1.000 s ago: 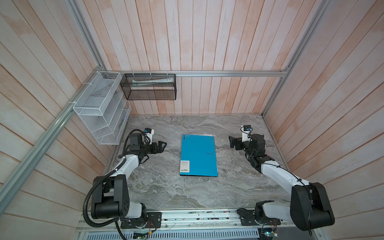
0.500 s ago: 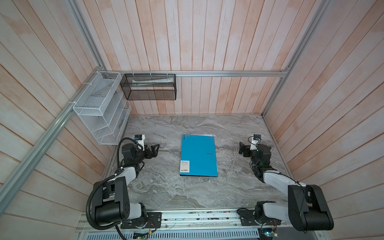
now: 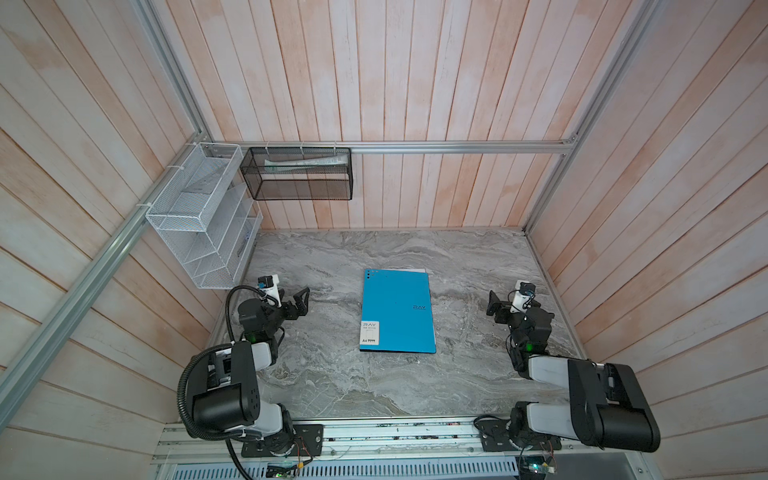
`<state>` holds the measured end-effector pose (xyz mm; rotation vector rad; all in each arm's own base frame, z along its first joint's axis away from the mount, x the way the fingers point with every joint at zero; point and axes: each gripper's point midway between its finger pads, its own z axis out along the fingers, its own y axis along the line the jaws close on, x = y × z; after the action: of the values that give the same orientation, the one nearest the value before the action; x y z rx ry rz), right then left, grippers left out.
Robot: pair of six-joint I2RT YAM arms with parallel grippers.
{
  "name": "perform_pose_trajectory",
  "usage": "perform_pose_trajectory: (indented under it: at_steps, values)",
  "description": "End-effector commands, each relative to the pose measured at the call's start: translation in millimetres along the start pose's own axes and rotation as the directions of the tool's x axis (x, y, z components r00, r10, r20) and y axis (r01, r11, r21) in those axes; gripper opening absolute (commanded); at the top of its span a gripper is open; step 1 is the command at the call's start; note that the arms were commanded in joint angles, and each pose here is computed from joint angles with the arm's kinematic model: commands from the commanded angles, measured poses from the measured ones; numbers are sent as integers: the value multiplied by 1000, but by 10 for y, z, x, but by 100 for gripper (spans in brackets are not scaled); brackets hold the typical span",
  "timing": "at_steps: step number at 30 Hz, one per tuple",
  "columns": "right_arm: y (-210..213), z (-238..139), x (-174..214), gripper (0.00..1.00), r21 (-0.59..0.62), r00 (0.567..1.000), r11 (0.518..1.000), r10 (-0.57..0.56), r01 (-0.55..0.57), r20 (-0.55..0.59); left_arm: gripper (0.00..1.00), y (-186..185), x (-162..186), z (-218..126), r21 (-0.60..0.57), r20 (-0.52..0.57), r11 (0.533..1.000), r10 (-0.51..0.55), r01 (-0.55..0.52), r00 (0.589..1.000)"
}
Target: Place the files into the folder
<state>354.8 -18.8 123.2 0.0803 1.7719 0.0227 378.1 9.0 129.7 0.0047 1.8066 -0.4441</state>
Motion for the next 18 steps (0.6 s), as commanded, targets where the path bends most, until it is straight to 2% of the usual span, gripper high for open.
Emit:
perform_pose_trajectory:
  at_steps: [1, 4, 7, 9, 11, 13, 18]
  values:
    - [-32, -50, -266, 98, -3, 991, 1000, 8, -7, 133, 100, -50, -210, -71, 7, 93, 995, 102, -103, 990]
    - [-51, -65, -195, 98, -14, 989, 1000, 20, -18, 149, 100, 23, -217, -75, -4, 118, 998, 69, -69, 991]
    - [-69, -71, -125, 98, -8, 986, 1000, 26, -25, 163, 100, -46, -202, -147, 15, 174, 996, 85, -89, 981]
    - [-77, -42, -138, 98, -10, 984, 999, 38, -37, 172, 100, -37, -171, -142, 3, 152, 996, 88, -90, 984]
    - [-14, 42, -103, 98, -48, 991, 999, 25, -19, 132, 100, -63, -172, -136, 11, 158, 995, 97, -100, 983]
    - [66, 143, -52, 98, -94, 998, 995, -10, 17, 69, 100, -115, -157, -104, 13, 150, 992, 125, -128, 981]
    - [59, 134, -77, 98, -83, 996, 996, -11, 17, 83, 100, -258, -76, -9, -6, 123, 976, 219, -220, 968]
